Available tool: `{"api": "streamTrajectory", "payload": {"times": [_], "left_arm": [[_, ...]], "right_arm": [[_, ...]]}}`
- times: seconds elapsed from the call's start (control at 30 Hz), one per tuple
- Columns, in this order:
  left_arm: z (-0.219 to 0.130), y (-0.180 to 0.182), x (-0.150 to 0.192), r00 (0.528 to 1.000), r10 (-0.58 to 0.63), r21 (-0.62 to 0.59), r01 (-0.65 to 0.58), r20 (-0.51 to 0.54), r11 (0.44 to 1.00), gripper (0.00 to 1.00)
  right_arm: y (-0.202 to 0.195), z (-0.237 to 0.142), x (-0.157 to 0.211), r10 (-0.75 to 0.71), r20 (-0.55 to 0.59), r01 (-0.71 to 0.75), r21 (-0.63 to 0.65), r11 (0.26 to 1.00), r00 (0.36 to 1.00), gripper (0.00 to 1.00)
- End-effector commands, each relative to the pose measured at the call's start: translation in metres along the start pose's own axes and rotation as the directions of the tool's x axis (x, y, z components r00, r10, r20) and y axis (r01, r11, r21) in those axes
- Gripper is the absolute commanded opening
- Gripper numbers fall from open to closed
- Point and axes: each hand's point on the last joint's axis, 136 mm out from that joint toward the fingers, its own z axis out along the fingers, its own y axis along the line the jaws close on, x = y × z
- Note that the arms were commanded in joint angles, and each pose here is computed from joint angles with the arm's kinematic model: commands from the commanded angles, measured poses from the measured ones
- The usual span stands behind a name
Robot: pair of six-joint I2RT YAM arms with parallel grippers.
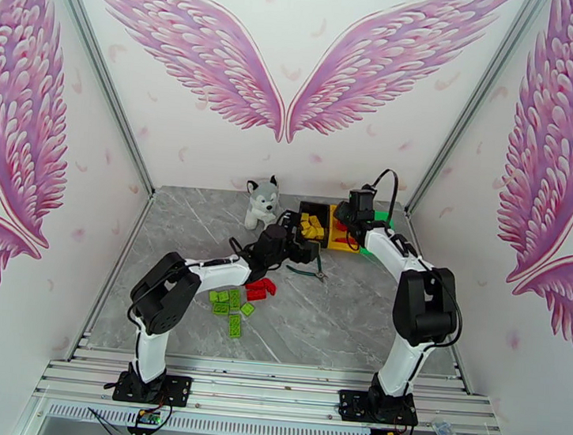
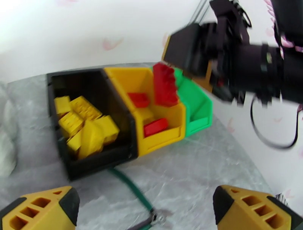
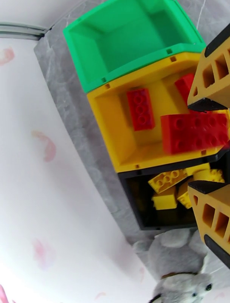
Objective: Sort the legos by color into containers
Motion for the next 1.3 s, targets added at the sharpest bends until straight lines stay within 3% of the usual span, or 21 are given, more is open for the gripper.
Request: {"api": "streamTrajectory", "payload": {"times": [0.0,0.33,0.63,0.87,1.1,1.27], "left_arm": [[-0.030,0.014,-0.016,0.998,0.034,-0.084,-0.029,0.061,0.996,0.99],[-0.084,0.077,0.017,0.997,-0.026,-0.280,0.043,0.067,0.959,0.99],[-0.117,0.126,0.045,0.988,-0.134,-0.382,0.152,0.072,0.912,0.99],[-0.140,0.145,0.058,0.978,-0.186,-0.418,0.209,0.096,0.884,0.99],[-0.144,0.151,0.069,0.976,-0.201,-0.434,0.218,0.086,0.874,0.99],[-0.143,0.151,0.072,0.974,-0.211,-0.428,0.227,0.086,0.875,0.99]], "right_arm": [[-0.010,0.003,0.001,-0.034,-0.033,0.036,0.055,0.998,0.999,0.72],[0.037,-0.029,0.034,-0.057,-0.049,0.046,-0.203,0.978,0.997,0.79],[0.091,-0.057,0.129,-0.265,-0.179,0.183,-0.377,0.908,0.948,0.81],[0.110,-0.083,0.214,-0.450,-0.247,0.291,-0.487,0.823,0.859,0.81],[0.108,-0.105,0.277,-0.558,-0.291,0.341,-0.550,0.763,0.777,0.66],[0.106,-0.114,0.301,-0.598,-0.307,0.353,-0.579,0.735,0.740,0.62]]}}
